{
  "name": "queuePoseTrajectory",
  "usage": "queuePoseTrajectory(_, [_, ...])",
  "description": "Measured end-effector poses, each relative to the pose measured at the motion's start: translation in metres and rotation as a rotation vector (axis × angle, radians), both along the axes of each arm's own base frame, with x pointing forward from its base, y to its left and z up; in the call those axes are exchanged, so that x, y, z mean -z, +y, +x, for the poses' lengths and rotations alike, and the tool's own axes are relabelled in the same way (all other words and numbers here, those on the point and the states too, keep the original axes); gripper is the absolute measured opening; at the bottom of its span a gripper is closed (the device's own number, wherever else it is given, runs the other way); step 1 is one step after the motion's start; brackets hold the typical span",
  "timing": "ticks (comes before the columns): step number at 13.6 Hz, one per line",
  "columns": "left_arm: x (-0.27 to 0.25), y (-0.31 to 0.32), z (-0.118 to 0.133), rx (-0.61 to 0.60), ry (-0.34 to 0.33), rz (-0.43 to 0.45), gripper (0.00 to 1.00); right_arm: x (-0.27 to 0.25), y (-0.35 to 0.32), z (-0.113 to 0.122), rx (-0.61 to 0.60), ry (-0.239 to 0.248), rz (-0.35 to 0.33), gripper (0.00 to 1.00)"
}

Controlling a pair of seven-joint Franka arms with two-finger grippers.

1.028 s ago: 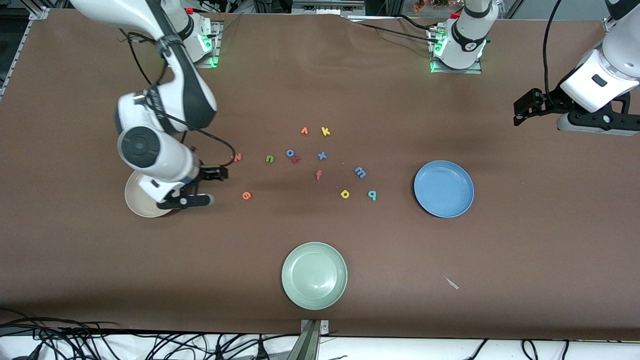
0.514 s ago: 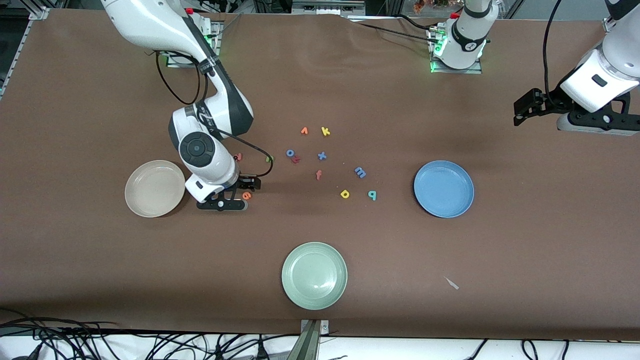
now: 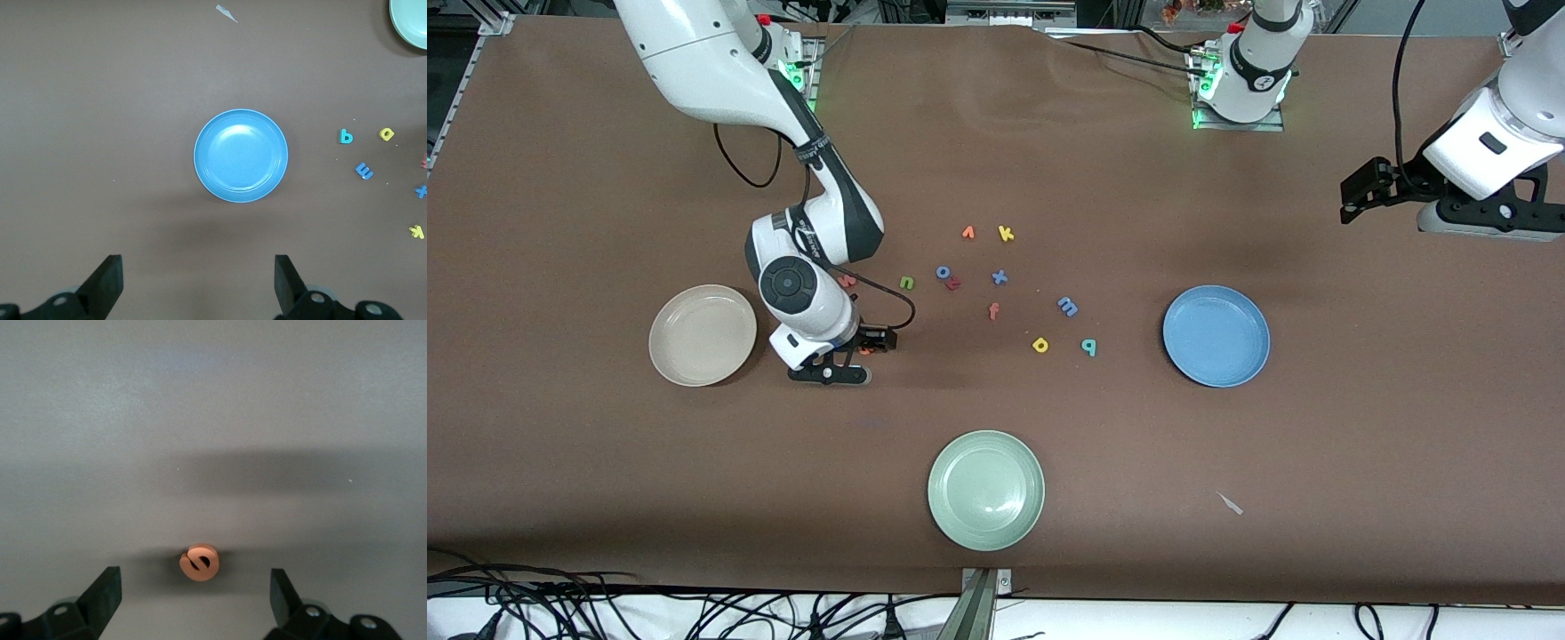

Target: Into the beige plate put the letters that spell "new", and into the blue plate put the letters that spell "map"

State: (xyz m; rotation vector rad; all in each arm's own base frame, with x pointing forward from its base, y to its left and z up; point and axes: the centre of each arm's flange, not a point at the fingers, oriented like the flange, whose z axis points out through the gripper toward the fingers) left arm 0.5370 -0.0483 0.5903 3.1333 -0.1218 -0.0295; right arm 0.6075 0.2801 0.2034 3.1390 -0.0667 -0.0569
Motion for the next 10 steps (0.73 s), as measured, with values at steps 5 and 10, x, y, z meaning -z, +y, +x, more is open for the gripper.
queuePoseTrajectory(5, [0.000,0.000,0.000,0.000,0.000,0.000,1.00,0.023,-0.001,0.000,0.003,-0.008,0.002,0.89])
queuePoseTrajectory(10, [0.000,0.000,0.000,0.000,0.000,0.000,1.00,0.024,0.002,-0.002,0.017,-0.001,0.018,0.63])
